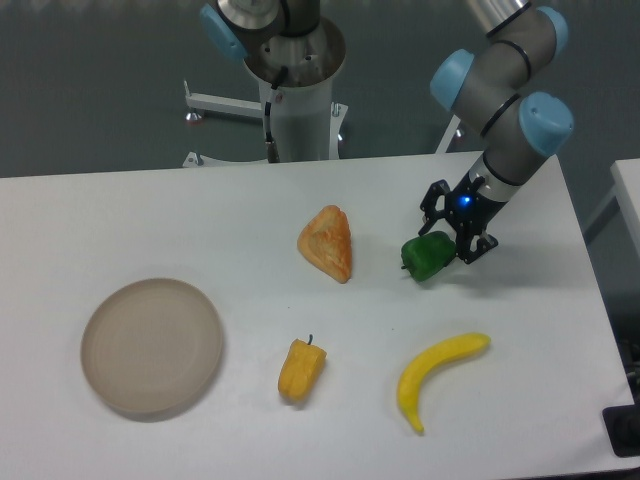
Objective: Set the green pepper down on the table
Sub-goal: 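Open the gripper to release the green pepper, then raise the open gripper away from the green pepper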
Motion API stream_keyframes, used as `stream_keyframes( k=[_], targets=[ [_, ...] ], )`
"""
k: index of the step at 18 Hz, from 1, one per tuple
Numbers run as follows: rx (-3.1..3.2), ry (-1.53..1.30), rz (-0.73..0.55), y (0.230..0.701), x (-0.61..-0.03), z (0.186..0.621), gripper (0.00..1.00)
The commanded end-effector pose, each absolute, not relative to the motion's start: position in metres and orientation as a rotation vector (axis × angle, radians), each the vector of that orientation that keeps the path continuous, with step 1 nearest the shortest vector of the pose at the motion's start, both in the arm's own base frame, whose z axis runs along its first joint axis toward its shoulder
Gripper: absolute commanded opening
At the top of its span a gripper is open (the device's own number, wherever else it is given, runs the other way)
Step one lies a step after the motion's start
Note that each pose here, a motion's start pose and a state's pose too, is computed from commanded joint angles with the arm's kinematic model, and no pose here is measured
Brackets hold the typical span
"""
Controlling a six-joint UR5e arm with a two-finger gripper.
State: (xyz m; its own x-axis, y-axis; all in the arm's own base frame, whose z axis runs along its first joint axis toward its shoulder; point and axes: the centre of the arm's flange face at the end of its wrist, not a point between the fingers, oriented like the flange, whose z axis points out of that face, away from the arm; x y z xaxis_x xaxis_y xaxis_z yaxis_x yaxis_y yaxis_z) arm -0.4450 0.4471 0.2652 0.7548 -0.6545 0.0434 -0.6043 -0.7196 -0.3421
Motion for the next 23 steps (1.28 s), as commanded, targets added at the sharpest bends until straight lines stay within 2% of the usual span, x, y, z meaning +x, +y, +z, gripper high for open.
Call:
stream_keyframes(
  k=[2,6,10,13,17,23],
  targets=[
    [-2.651,0.972,-0.202,0.452,-0.451,0.275,0.99],
    [-2.683,1.010,-0.114,0.464,-0.459,0.301,1.00],
    [-2.732,1.117,0.011,0.496,-0.460,0.332,1.00],
    [-2.768,1.097,0.091,0.523,-0.460,0.352,1.00],
    [-2.821,1.089,0.168,0.556,-0.457,0.361,1.00],
    [-2.823,1.098,0.233,0.579,-0.462,0.358,1.00]
  ],
)
